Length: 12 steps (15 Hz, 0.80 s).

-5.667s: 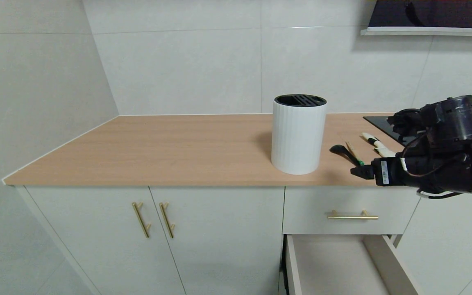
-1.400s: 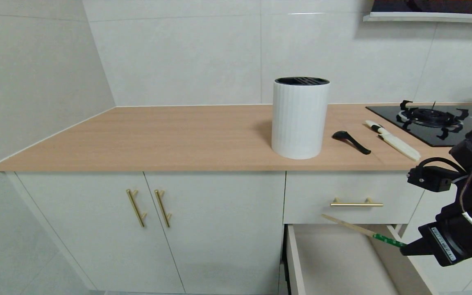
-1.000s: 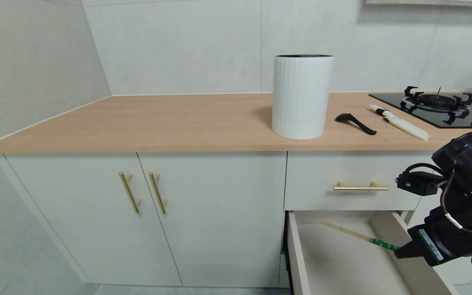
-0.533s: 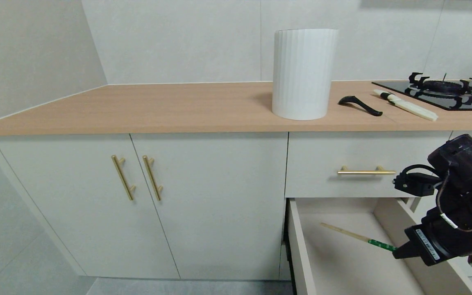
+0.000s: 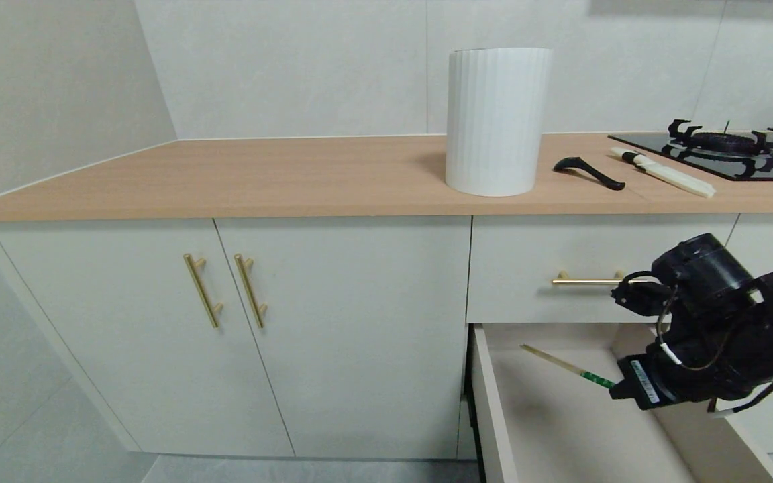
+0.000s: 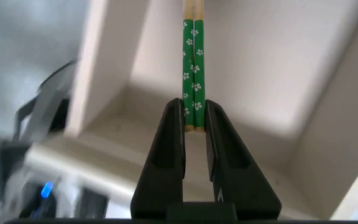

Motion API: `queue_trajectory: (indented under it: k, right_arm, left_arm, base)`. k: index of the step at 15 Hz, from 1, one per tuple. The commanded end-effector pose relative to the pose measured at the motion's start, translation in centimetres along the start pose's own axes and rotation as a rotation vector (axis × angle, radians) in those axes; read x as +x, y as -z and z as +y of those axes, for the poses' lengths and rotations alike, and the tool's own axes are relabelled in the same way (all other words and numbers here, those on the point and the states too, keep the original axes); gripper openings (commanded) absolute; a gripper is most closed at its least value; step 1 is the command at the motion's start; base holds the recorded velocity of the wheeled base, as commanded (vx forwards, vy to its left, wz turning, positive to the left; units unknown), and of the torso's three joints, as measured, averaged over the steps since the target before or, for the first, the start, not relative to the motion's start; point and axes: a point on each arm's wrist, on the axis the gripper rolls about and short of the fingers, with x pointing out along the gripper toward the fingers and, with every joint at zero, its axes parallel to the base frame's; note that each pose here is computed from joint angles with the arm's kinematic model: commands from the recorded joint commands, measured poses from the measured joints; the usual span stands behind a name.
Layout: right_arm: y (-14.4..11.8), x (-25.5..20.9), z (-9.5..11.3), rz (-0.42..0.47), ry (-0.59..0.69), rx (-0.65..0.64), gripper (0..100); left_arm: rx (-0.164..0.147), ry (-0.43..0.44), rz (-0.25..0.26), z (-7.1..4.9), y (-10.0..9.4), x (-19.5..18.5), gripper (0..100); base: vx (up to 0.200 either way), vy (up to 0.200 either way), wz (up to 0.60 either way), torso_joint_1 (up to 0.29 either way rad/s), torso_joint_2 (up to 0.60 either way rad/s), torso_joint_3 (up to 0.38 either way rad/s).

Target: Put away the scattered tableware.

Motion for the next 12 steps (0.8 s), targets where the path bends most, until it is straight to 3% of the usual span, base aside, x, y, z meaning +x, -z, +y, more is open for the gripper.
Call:
queue_trajectory:
  k: [1, 5, 12]
  right_arm:
    - [-0.5, 5.6, -0.3, 0.080, 0.031, 0.073, 0]
    - [-0.5, 10.6, -0.4, 0.086, 0.031, 0.137, 0]
    - [0.6, 16.7, -0.2, 0.120, 0.050, 0.127, 0]
  left_arm:
    - [0.000, 0.000, 0.002, 0.0, 0.0, 0.0, 100]
    - [0.000, 0.000, 0.002, 0.0, 0.0, 0.0, 100]
    - [0.000, 0.000, 0.002, 0.0, 0.0, 0.0, 100]
  base:
    - [0.000, 0.000, 0.00, 0.000, 0.00, 0.000]
    - [0.000, 0.000, 0.00, 0.000, 0.00, 0.000]
    - [0.000, 0.000, 0.00, 0.000, 0.00, 0.000]
